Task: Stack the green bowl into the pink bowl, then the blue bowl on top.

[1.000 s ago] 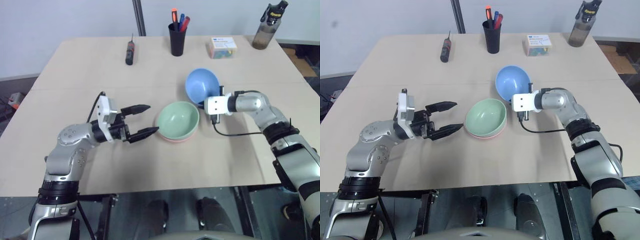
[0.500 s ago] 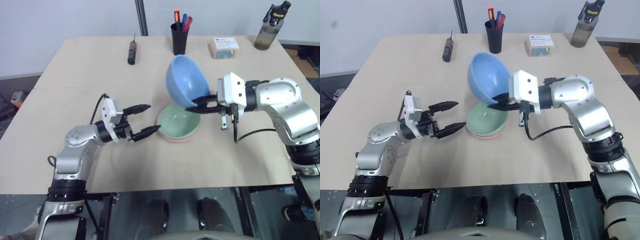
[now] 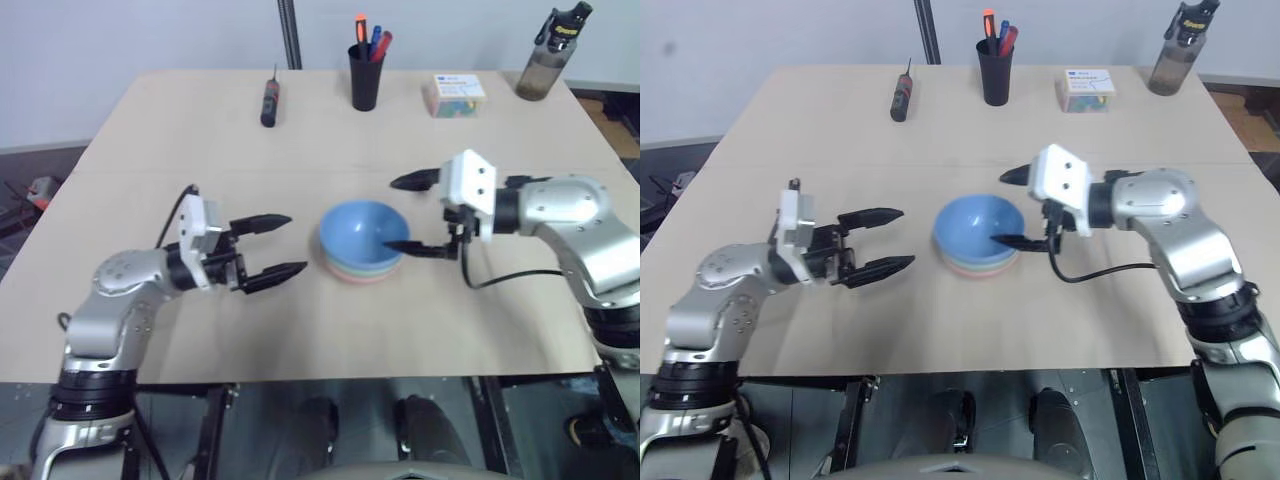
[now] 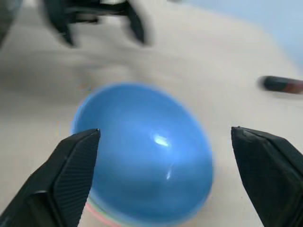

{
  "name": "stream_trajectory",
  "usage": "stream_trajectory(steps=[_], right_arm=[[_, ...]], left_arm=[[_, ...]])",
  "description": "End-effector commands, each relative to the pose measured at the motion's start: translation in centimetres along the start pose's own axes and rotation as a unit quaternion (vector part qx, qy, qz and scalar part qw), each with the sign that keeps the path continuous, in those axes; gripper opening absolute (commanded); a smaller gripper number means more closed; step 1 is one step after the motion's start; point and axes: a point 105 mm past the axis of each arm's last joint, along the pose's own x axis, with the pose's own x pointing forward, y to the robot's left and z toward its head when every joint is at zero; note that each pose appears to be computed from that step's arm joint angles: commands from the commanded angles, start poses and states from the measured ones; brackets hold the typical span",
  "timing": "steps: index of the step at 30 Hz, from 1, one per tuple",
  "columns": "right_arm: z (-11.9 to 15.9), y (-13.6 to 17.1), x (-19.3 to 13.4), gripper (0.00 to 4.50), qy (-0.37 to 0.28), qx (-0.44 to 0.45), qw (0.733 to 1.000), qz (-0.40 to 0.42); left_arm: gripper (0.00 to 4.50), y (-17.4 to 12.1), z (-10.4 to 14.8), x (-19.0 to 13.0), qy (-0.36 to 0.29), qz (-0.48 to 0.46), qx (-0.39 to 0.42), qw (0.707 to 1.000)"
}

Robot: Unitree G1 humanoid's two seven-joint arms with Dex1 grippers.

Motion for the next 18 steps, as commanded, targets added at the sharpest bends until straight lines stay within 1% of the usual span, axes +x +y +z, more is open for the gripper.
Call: stream_trajectory(steps=[1,5,8,10,14,18], right_arm=[[1.0,0.1,-3.2,4.42,-0.015,0.021,0.998,-0.050],[-1.2,0.5,-7.3,4.42,0.039,0.058,0.993,-0.100],[-2.2,1.2,-10.0,4.42,0.068,0.088,0.986,-0.122],[-2.6,1.8,-11.2,4.42,0.083,0.103,0.983,-0.127],[-3.0,2.5,-12.7,4.42,0.100,0.118,0.979,-0.135],[-2.7,2.5,-12.9,4.42,0.098,0.119,0.979,-0.134]], left_arm=[[4.50,-0.6,1.8,-1.6,-0.004,-0.001,0.014,1.000],[4.50,-0.7,2.6,-3.5,0.011,0.018,0.009,1.000],[4.50,-0.5,3.1,-4.6,0.029,0.040,0.012,0.999],[4.50,-0.4,3.3,-5.1,0.040,0.055,0.012,0.998],[4.50,-0.6,3.2,-5.7,0.074,0.062,0.026,0.995],[4.50,-1.4,2.9,-5.7,0.094,0.029,0.001,0.995]])
